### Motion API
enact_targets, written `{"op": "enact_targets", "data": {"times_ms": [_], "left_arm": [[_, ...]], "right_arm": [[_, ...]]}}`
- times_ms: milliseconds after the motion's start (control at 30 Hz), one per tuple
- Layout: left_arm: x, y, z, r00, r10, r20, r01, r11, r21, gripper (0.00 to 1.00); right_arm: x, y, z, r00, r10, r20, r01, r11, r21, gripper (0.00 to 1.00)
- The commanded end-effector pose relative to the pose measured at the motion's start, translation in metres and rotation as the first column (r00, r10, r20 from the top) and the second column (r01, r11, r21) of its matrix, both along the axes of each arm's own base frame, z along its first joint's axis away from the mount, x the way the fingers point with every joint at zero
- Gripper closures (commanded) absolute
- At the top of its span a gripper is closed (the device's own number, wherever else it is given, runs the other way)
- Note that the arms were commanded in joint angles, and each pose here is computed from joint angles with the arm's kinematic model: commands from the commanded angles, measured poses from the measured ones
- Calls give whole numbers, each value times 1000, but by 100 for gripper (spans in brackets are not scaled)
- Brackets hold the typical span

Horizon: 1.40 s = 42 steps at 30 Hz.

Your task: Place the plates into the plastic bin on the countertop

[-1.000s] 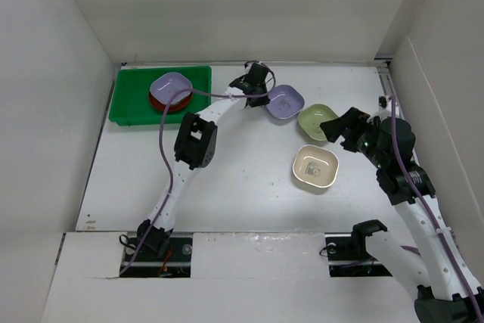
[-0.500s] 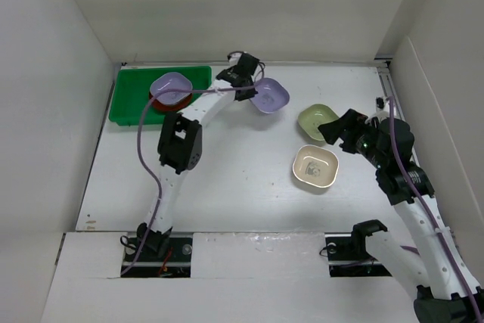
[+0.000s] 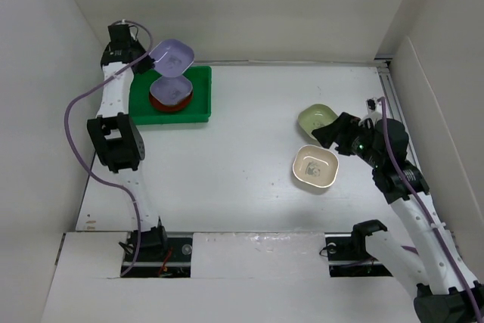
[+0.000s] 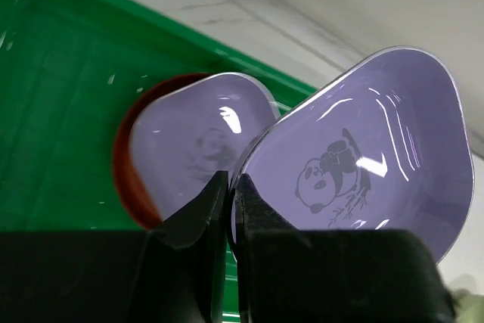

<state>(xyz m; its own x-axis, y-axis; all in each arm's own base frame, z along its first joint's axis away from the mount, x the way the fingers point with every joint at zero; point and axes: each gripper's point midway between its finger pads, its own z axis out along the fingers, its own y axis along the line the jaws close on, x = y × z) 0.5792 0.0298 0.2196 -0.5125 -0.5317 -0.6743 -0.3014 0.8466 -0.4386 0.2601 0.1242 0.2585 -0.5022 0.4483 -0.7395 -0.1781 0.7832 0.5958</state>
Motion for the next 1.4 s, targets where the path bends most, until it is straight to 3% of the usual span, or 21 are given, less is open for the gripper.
{"op": "enact_targets", "data": {"times_ms": [0,133,633,667,700,833,867,967,1000,1100,1233,1367], "left_arm": [[-4,-25,-3,983,-183,13,183,983,5,100],[0,13,-11,992,-121,16,122,992,-28,100],[10,43,-66,992,50,-114,-47,999,22,100],[9,44,-68,990,62,-128,-60,998,20,97],[9,46,-68,988,78,-135,-76,997,20,81],[5,50,-59,984,118,-131,-115,993,26,57],[4,53,-52,983,139,-119,-136,990,34,39],[-2,53,-3,986,161,-33,-160,987,29,24],[-6,52,9,986,167,-15,-167,986,21,14],[-25,37,68,986,139,95,-141,990,16,0],[-49,-23,108,986,36,165,-45,997,55,0],[-68,-88,115,983,-66,169,45,991,123,0]], "right_arm": [[5,4,16,996,33,79,-34,999,4,14],[5,5,14,996,45,73,-45,999,-4,14],[4,7,14,996,54,73,-54,999,-1,14],[4,7,14,996,54,73,-54,999,-1,14],[4,7,14,996,54,73,-54,999,-1,14],[4,8,9,997,54,56,-54,999,-7,14],[4,8,9,997,54,55,-54,999,-7,14],[9,8,5,998,43,40,-43,999,-4,14],[12,4,5,999,20,41,-20,1000,-11,14],[31,-18,-14,987,-162,-12,161,987,-15,13],[57,-70,-52,889,-443,-119,437,896,-73,9],[83,-97,-82,834,-516,-194,510,856,-83,11]]}}
